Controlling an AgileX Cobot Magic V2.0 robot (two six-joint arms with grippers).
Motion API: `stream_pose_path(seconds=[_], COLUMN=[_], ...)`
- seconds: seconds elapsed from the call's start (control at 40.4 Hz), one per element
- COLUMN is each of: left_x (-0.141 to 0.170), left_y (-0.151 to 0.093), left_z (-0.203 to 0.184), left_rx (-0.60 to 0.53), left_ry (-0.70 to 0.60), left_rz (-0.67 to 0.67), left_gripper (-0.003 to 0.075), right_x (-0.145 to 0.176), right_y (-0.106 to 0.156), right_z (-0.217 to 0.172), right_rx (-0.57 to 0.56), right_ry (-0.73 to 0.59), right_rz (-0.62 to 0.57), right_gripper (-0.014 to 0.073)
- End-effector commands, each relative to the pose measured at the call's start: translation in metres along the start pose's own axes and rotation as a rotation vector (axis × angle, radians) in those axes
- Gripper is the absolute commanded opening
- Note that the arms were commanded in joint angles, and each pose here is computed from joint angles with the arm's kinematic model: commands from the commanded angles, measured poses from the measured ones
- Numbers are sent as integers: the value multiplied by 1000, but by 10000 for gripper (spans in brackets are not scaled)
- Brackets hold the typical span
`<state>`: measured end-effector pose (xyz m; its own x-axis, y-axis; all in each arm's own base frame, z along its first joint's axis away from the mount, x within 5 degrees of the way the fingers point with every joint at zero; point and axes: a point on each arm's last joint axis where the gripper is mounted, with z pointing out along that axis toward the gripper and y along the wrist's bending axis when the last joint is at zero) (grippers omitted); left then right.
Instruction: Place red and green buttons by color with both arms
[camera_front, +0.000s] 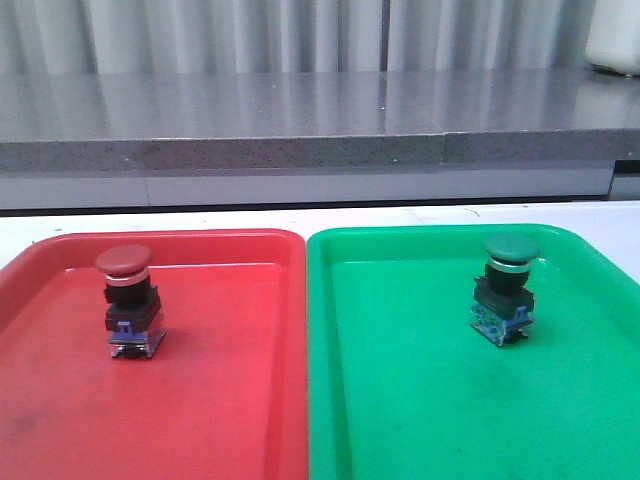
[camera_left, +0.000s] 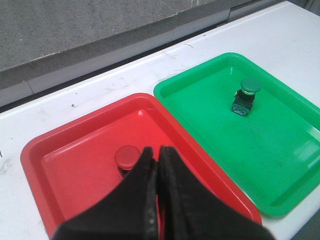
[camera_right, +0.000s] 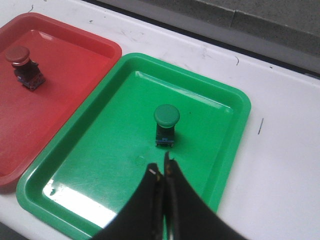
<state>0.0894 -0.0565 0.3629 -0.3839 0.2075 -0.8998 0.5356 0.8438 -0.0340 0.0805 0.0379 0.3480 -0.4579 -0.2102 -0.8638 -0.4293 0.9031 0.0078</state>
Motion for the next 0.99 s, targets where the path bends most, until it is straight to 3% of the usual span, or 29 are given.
stream_pose_path(seconds=[0.0,0.223,0.322,0.618,0.816,0.965], left_x=[-14,-7,2,73,128,151], left_y=[-1,-1,8,24,28,31], left_z=[-5,-11,-16,-11,-2,5], left_rx=[10,0,-105,-353,-478,-548], left_ry=[-95,-117,-162,-384,-443,-510], left_rz=[-16,-19,25,8,-12,-23], left_gripper=[-20,-20,-20,-20,-20,-20], right_x=[-12,-13,-12,-12,-12,-12], right_y=[0,0,0,0,0,0], right_z=[-5,-5,-5,-5,-5,-5], right_rx=[6,6,6,6,6,6], right_ry=[-87,-89,-87,-87,-87,-87], right_rz=[-11,-11,-11,-11,-11,-11], right_gripper=[-70,-70,-70,-70,-70,-70])
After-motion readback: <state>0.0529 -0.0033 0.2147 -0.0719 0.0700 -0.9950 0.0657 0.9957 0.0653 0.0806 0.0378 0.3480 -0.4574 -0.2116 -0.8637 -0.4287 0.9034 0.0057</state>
